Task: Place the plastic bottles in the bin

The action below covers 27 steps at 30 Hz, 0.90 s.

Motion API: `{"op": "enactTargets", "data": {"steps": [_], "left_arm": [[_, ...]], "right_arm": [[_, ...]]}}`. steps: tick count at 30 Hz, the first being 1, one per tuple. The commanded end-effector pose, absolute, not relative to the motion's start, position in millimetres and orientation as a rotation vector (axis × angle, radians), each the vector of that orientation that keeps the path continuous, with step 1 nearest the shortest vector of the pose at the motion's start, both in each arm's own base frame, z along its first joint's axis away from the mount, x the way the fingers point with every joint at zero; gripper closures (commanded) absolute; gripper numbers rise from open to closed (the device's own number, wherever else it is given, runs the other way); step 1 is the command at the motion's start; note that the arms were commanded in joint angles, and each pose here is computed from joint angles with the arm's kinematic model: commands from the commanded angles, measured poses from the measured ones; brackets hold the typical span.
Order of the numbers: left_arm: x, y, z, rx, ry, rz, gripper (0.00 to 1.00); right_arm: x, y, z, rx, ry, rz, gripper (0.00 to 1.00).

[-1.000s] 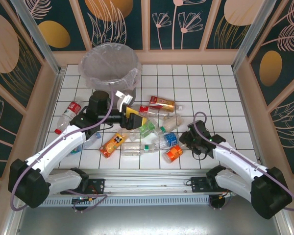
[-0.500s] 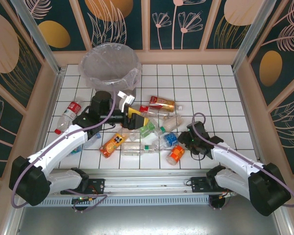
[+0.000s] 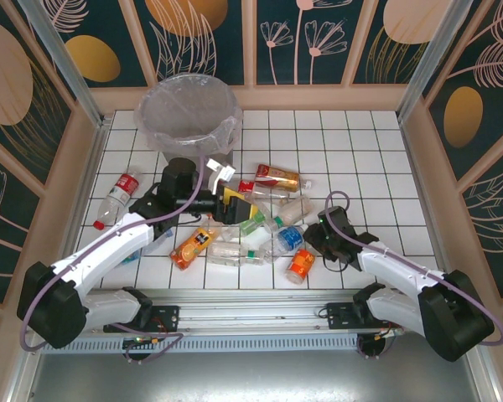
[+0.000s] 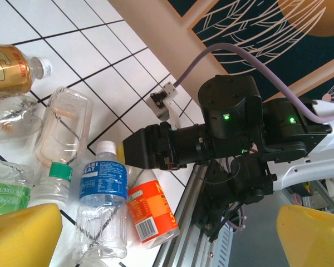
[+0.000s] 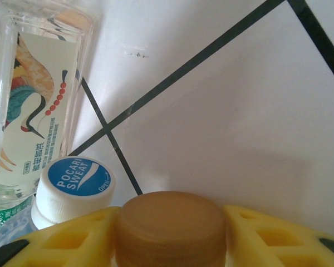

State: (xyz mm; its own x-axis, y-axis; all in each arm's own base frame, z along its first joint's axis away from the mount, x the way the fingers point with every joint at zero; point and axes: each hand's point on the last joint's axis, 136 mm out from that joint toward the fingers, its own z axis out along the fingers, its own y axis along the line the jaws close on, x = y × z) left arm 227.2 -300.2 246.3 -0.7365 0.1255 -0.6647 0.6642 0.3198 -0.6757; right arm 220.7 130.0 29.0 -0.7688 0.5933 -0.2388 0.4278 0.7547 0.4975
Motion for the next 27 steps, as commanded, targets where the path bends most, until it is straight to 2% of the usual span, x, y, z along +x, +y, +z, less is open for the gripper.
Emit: {"op": "enactTargets", "data": {"steps": [1,12,18,27], "left_arm": [[227.8,-306.1,249.4,0.706,2.069,-1.432,0.01],[216.8,-324.5,226.7,0.769,2.128,-1.433,0.02],[206.6,-346.2,222.2,0.812,2.116,-1.490,0.01],[198.3,-392.0,222.2,0.864,2.092,-1.535,0.02]], "right_arm": [[222.9,127.6,29.6,0.770,2.532,0.588,0.53],[247.2,111.0,70.2,0.644,2.410,0.478,0.58],[263.6,103.1,121.1,0.517,2.309,0.427,0.58],[276.5,127.7,204.7,0.330,2.153,0.606,0.59]]}}
